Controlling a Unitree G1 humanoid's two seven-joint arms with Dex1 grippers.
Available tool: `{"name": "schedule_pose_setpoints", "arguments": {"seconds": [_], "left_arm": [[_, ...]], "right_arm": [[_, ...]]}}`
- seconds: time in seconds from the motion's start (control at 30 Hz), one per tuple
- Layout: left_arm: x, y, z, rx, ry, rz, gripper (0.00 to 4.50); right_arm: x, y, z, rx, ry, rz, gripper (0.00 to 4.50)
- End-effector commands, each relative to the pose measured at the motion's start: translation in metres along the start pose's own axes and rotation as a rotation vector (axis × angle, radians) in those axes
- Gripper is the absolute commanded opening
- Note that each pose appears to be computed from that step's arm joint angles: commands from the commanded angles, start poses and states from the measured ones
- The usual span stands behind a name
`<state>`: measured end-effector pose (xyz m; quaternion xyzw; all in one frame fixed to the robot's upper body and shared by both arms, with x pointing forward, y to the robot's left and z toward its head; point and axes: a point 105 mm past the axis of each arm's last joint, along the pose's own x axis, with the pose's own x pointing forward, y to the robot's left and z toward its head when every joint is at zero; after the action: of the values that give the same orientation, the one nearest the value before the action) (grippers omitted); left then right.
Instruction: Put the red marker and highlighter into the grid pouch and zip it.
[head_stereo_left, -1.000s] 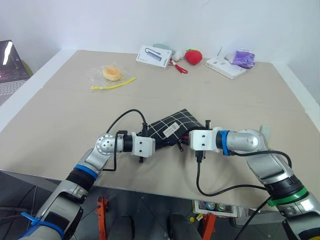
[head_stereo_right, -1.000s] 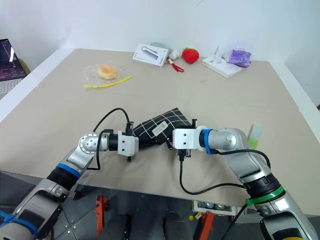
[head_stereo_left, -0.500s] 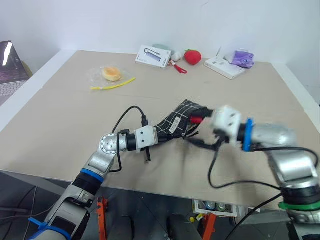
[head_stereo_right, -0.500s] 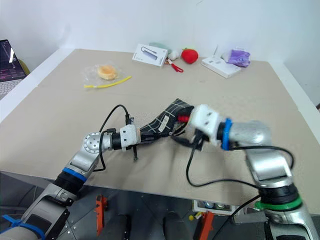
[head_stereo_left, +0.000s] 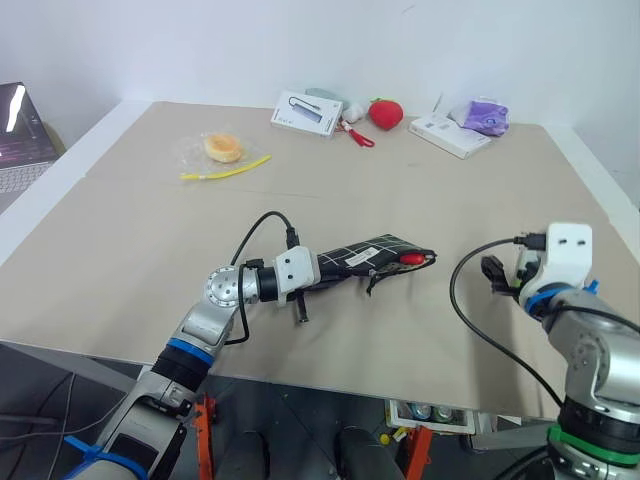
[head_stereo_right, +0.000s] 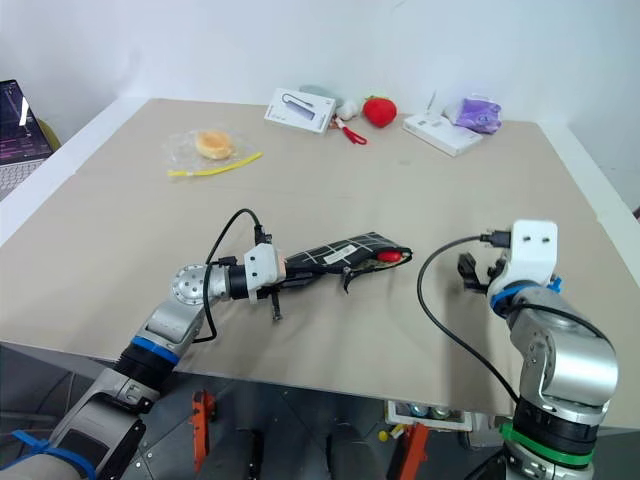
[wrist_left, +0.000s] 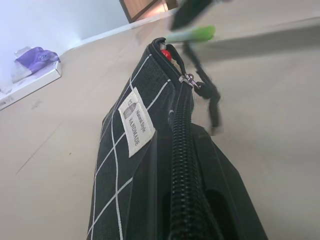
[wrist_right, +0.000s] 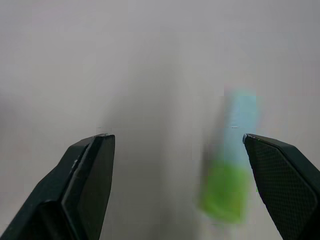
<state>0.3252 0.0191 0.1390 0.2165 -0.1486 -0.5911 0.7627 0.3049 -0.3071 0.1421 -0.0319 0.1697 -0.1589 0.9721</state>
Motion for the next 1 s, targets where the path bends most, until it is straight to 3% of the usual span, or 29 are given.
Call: {"name": "schedule_pose_setpoints", "arguments": {"seconds": [0.03, 0.63, 0.73, 0.9, 0.97, 1.0], "left_arm": [[0.0, 0.006, 0.01, 0.024, -0.037, 0.013, 0.0], [-0.005, 0.008, 0.013, 0.035, -0.04, 0.048, 0.0], [-0.005, 0.008, 0.014, 0.035, -0.041, 0.051, 0.0], [-0.003, 0.009, 0.014, 0.035, -0.046, 0.054, 0.0], [-0.003, 0.01, 0.014, 0.032, -0.049, 0.056, 0.0], [-0.003, 0.01, 0.015, 0.031, -0.051, 0.057, 0.0]], "right_arm": [[0.003, -0.023, 0.007, 0.004, -0.056, -0.143, 4.42], [0.028, -0.001, -0.021, 0.101, 0.061, -0.062, 4.42], [0.029, -0.005, -0.023, 0.101, 0.067, -0.073, 3.68], [0.03, -0.01, -0.013, 0.043, 0.019, -0.059, 1.18], [0.029, -0.008, 0.005, 0.016, -0.07, -0.006, 1.08], [0.02, 0.006, 0.033, -0.081, -0.198, 0.134, 1.08]]}}
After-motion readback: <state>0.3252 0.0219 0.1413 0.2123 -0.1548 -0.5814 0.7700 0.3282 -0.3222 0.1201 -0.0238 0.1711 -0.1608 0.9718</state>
